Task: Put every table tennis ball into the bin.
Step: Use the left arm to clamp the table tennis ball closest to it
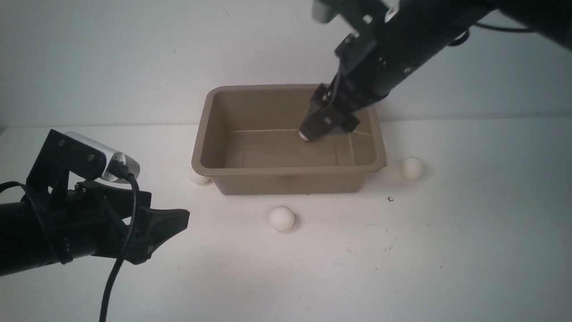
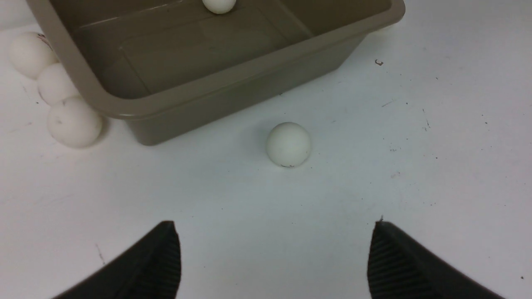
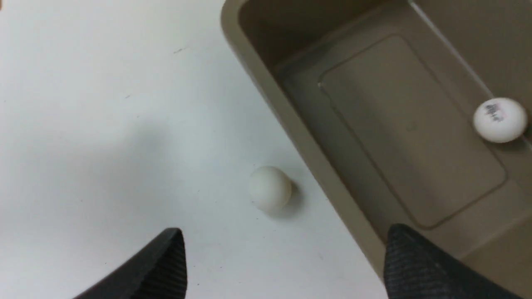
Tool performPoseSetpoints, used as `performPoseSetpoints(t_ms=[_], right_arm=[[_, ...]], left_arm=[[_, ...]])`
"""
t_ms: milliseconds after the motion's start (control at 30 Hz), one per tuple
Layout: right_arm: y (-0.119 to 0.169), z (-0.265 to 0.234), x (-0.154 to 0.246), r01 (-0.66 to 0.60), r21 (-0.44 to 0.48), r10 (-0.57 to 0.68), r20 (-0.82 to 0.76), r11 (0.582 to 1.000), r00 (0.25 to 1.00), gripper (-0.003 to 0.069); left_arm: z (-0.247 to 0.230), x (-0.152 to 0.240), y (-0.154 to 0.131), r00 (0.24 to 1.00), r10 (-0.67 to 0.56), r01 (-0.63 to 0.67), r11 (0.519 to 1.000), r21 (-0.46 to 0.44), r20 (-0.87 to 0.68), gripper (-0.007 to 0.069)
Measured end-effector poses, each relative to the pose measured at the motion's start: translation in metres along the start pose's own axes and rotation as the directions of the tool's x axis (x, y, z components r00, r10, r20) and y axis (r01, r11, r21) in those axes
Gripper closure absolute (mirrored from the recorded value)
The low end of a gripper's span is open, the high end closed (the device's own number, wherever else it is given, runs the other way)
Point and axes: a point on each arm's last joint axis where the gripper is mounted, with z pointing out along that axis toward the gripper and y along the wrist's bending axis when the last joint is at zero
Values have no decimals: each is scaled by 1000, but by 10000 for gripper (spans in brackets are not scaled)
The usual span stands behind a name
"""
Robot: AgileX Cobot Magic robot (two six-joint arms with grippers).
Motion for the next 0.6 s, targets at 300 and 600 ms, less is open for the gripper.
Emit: performPoseSetpoints(t_ms=[300,600], right_arm=[[8,44,-1,53,4,-53,-66,999,996,80],[13,7,-13,89,87,-92,31,992,995,80]], left_arm=[[5,-4,-8,999,-20,17,997,76,40,81],[47,5,-29,989,147,-146,989,31,-28,81]])
